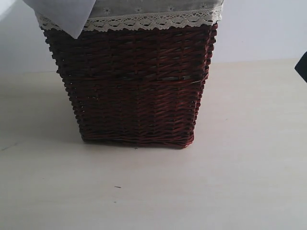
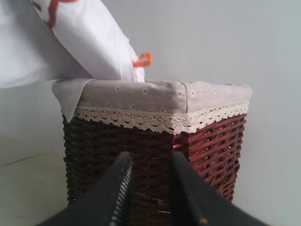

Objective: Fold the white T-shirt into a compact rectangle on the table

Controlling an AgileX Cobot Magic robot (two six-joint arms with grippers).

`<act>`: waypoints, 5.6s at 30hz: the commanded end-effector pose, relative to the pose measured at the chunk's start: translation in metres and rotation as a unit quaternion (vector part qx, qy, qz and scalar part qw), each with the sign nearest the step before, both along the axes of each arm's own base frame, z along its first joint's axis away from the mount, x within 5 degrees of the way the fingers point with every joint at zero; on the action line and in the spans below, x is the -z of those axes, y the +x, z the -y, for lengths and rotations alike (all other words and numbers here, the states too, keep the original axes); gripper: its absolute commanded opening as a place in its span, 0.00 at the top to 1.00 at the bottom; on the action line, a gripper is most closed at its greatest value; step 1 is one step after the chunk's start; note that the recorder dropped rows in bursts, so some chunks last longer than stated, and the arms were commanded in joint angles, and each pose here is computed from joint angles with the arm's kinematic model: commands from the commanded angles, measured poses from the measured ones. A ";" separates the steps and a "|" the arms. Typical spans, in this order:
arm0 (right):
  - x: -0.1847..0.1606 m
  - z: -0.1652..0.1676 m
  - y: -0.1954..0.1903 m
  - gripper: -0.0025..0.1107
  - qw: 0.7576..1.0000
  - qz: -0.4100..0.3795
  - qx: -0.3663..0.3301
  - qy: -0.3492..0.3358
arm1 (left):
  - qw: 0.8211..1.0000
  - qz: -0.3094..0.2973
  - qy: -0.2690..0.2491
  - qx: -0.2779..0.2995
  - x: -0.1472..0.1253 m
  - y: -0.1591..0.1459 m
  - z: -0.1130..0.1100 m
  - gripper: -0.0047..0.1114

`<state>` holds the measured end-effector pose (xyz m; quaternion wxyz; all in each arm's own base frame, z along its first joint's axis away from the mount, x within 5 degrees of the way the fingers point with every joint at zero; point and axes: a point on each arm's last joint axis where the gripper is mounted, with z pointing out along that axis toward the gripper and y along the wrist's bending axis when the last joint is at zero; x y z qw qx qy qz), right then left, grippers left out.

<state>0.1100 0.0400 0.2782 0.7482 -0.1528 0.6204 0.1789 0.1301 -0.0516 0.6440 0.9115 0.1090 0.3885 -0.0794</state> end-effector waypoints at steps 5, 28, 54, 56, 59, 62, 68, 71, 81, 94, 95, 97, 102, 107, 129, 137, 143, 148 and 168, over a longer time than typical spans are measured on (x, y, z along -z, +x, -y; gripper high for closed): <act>0.002 0.000 0.006 0.74 1.000 -0.016 -0.001 0.002 | 0.992 0.071 -0.079 0.063 -0.036 -0.052 -0.020 0.96; 0.002 0.000 0.006 0.74 1.000 -0.016 -0.001 0.002 | 0.962 -0.229 -0.112 0.093 0.018 -0.009 -0.008 0.96; 0.004 -0.003 0.005 0.60 0.999 -0.036 -0.019 0.013 | 0.677 -0.540 0.203 0.457 0.132 0.006 0.104 0.96; 0.004 -0.002 0.005 0.60 0.999 -0.037 -0.018 0.013 | 0.673 -0.578 0.251 0.387 0.162 0.019 0.106 0.96; 0.005 -0.002 0.005 0.60 0.999 -0.039 -0.015 0.012 | 0.655 -0.646 0.301 0.251 0.208 0.048 0.099 0.96; 0.005 -0.001 0.006 0.60 0.999 -0.042 -0.011 0.011 | 0.624 -0.697 0.345 0.075 0.252 0.077 0.080 0.96; 0.006 -0.001 0.006 0.60 0.999 -0.049 -0.008 0.016 | 0.533 -0.701 0.455 -0.132 0.313 0.107 0.052 0.96; 0.006 -0.001 0.006 0.60 0.999 -0.050 -0.007 0.016 | 0.483 -0.726 0.465 -0.154 0.341 0.120 0.040 0.96; 0.007 0.001 0.007 0.60 0.998 -0.062 0.000 0.025 | 0.338 -0.860 0.320 -0.208 0.420 0.150 -0.035 0.53; 0.028 -0.002 0.022 0.62 0.987 -0.158 -0.017 0.028 | 0.568 -0.783 0.252 -0.025 0.302 0.168 0.034 0.22; 0.031 -0.003 0.025 0.62 0.986 -0.165 -0.021 0.020 | 0.596 -0.763 0.249 0.014 0.292 0.164 0.043 0.22; 0.036 -0.006 0.031 0.64 0.985 -0.170 -0.042 0.008 | 0.633 -0.729 0.243 0.093 0.278 0.156 0.060 0.25; 0.042 -0.012 0.037 0.71 0.983 -0.162 -0.083 -0.012 | 0.626 -0.699 0.237 0.253 0.303 0.137 0.106 0.60; 0.045 -0.011 0.039 0.88 0.984 -0.160 -0.077 -0.029 | 0.689 -0.629 0.251 0.259 0.352 0.131 0.144 0.95; 0.047 -0.009 0.040 0.98 0.983 -0.166 -0.063 -0.047 | 0.807 -0.581 0.030 0.101 0.424 0.291 0.208 0.96; 0.056 -0.010 0.044 0.87 0.976 -0.200 -0.072 -0.051 | 0.780 -0.583 0.176 0.146 0.401 0.213 0.190 0.96; 0.076 -0.021 0.053 0.72 0.956 -0.258 -0.126 -0.054 | 0.814 -0.538 0.156 0.154 0.343 0.150 0.147 0.96; 0.111 -0.044 0.080 0.71 0.897 -0.375 -0.164 -0.167 | 0.899 -0.402 0.084 0.153 0.257 0.067 0.084 0.96; 0.141 -0.070 0.087 0.61 0.807 -0.522 -0.200 -0.191 | 0.908 -0.392 0.064 0.130 0.280 0.032 0.054 0.96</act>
